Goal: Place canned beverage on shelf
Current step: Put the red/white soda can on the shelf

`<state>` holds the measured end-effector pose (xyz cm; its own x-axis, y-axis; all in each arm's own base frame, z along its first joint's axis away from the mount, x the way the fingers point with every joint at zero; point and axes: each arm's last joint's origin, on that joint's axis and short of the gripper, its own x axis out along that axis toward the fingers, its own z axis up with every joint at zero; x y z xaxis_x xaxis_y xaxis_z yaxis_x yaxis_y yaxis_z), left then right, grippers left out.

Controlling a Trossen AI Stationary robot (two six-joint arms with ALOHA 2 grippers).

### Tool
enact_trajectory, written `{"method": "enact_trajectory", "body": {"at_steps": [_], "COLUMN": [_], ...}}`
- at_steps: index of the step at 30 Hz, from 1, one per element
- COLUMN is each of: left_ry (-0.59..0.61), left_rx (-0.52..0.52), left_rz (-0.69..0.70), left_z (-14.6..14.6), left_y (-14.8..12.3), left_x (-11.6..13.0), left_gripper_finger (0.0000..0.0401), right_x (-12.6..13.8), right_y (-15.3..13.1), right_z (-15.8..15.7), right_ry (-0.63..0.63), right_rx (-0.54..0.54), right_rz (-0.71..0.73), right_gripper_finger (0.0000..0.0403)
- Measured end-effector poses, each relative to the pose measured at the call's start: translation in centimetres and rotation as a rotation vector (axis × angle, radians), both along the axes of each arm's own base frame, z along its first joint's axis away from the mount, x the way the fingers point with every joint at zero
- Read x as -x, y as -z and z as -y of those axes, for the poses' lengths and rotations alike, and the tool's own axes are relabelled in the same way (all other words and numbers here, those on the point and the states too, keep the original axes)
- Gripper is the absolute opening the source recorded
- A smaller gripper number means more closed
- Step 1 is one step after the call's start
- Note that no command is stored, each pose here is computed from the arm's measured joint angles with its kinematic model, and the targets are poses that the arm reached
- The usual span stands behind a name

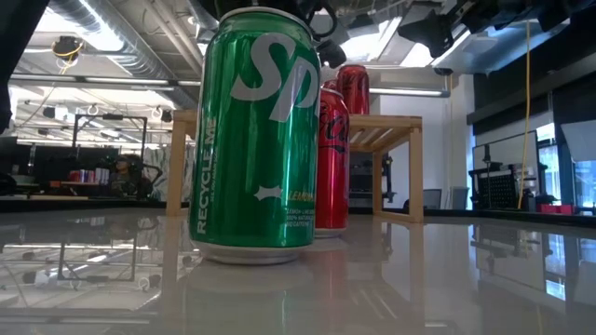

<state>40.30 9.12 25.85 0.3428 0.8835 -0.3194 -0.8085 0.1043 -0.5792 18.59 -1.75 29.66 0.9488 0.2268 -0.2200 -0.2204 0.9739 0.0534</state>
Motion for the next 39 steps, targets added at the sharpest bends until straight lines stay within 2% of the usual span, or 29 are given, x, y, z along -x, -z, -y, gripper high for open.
{"method": "enact_trajectory", "body": {"at_steps": [13,24,39], "left_ry": [0.016,-0.022,-0.146], "left_rx": [-0.019,-0.019,-0.045], "left_rz": [0.097,0.17,0.256], "left_z": [0.9,0.8,0.7], "left_y": [-0.7,-0.1,-0.2], "left_x": [-0.6,-1.2,-0.9], "left_gripper_finger": [0.0,0.0,0.0], "right_x": [0.0,0.0,0.0], "right_y": [0.0,0.0,0.0], "right_z": [0.0,0.0,0.0], "right_ry": [0.0,0.001,0.001], "right_rx": [0.0,0.0,0.0], "right_rz": [0.0,0.0,0.0], "right_gripper_finger": [0.0379,0.0379,0.0379]}}
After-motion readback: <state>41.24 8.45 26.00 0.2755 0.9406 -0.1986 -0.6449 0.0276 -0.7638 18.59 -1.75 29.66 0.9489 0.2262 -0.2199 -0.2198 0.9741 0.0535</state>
